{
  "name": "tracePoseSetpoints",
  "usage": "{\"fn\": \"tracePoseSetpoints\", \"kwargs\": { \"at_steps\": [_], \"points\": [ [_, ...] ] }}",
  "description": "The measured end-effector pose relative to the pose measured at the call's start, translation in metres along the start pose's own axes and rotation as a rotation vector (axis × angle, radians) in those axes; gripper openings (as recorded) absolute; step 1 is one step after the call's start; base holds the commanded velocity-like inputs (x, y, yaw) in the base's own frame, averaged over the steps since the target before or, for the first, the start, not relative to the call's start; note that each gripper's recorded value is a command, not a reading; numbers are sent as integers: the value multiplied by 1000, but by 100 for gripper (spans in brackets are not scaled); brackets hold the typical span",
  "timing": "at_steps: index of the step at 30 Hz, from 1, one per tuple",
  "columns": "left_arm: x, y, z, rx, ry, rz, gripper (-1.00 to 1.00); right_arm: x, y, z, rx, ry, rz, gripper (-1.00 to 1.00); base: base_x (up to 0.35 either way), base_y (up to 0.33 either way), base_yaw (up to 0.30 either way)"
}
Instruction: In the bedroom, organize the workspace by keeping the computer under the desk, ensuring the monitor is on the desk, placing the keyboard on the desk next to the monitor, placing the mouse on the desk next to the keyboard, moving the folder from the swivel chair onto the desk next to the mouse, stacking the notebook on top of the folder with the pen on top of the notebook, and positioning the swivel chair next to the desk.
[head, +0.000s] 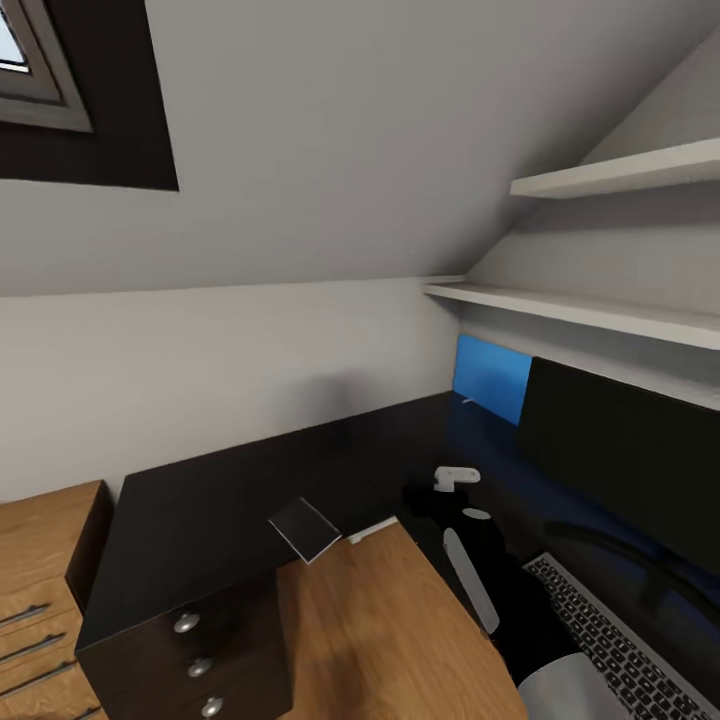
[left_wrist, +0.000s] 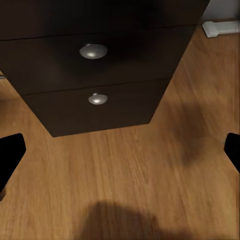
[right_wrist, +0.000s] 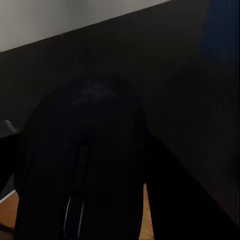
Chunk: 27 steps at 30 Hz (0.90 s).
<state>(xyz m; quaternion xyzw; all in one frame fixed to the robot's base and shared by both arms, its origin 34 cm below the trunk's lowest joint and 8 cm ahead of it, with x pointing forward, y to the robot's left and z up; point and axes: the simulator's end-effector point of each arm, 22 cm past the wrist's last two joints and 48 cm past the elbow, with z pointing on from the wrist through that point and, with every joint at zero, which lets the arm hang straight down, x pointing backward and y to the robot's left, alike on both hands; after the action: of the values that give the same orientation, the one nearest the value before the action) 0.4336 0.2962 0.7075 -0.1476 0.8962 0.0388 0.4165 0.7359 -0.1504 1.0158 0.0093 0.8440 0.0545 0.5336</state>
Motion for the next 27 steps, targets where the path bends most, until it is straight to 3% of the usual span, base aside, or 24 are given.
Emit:
{"fn": "tracePoseSetpoints", "kwargs": {
  "at_steps": [7,15,27],
  "points": [
    [2,0,0,-1,4,1,100,3,-1,2,3,3,-1,-100,0,0,-251],
    [3,1,0,-2,7,1,100,28,-7,11,15,50,-2,-100,0,0,-265],
    [3,1,0,-2,8,2,100,44,-21,30,49,-75,36,-100,0,0,-267]
  ]
}}
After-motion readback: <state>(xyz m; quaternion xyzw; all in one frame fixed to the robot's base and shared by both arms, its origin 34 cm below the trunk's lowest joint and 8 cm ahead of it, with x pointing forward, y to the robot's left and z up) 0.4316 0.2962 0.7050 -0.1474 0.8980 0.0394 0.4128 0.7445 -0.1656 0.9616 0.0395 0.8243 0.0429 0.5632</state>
